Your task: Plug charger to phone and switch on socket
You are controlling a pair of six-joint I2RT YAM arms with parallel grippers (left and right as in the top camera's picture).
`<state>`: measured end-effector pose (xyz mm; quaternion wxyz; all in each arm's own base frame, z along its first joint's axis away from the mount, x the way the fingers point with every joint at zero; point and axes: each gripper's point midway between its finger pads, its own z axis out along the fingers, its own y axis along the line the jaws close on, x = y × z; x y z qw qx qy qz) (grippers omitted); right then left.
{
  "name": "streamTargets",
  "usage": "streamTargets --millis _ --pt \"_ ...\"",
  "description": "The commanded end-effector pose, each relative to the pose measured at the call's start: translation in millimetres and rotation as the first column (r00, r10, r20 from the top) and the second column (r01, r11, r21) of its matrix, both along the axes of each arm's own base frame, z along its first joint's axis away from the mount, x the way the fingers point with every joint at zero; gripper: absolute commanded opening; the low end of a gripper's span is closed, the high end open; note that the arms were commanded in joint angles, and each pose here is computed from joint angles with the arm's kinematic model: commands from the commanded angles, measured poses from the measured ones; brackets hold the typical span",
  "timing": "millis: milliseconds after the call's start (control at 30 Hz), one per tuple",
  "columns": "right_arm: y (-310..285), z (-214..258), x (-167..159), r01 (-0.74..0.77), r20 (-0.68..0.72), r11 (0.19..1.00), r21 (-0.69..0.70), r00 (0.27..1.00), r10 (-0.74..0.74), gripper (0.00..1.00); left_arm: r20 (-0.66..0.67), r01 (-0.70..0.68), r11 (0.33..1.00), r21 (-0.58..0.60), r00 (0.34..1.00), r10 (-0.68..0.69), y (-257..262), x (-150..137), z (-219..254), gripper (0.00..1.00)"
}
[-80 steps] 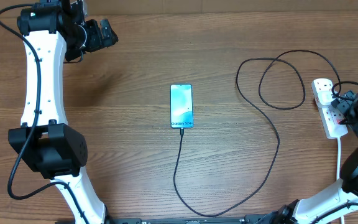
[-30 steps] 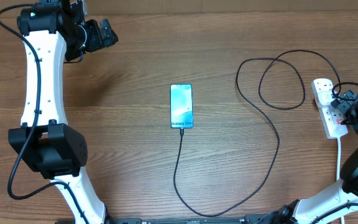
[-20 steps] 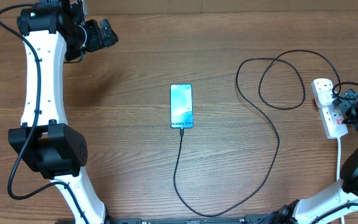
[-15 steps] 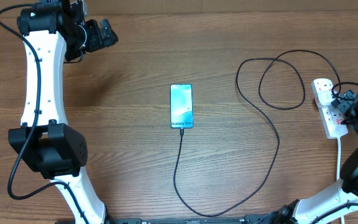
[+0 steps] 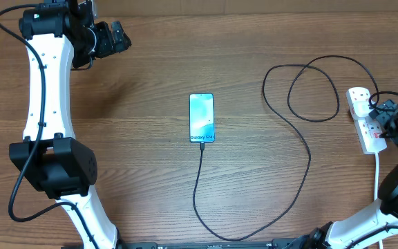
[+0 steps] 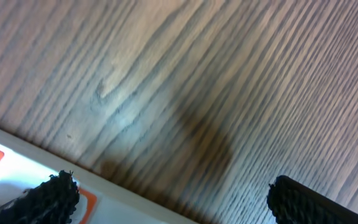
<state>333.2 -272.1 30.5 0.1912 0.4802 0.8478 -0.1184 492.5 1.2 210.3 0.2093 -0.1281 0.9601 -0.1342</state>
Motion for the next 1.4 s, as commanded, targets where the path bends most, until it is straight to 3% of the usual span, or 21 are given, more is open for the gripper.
streamTargets --millis 0,1367 --pt "4 2 7 -0.017 0.023 1.000 0.003 1.000 0.017 1.00 0.020 0.001 1.000 -0.009 1.000 0.000 -3 0 9 1.00" --pt "38 -15 -8 -0.059 -0.027 0.983 0.172 0.998 0.065 1.00 0.020 0.001 1.000 -0.009 1.000 0.000 -3 0 9 0.99"
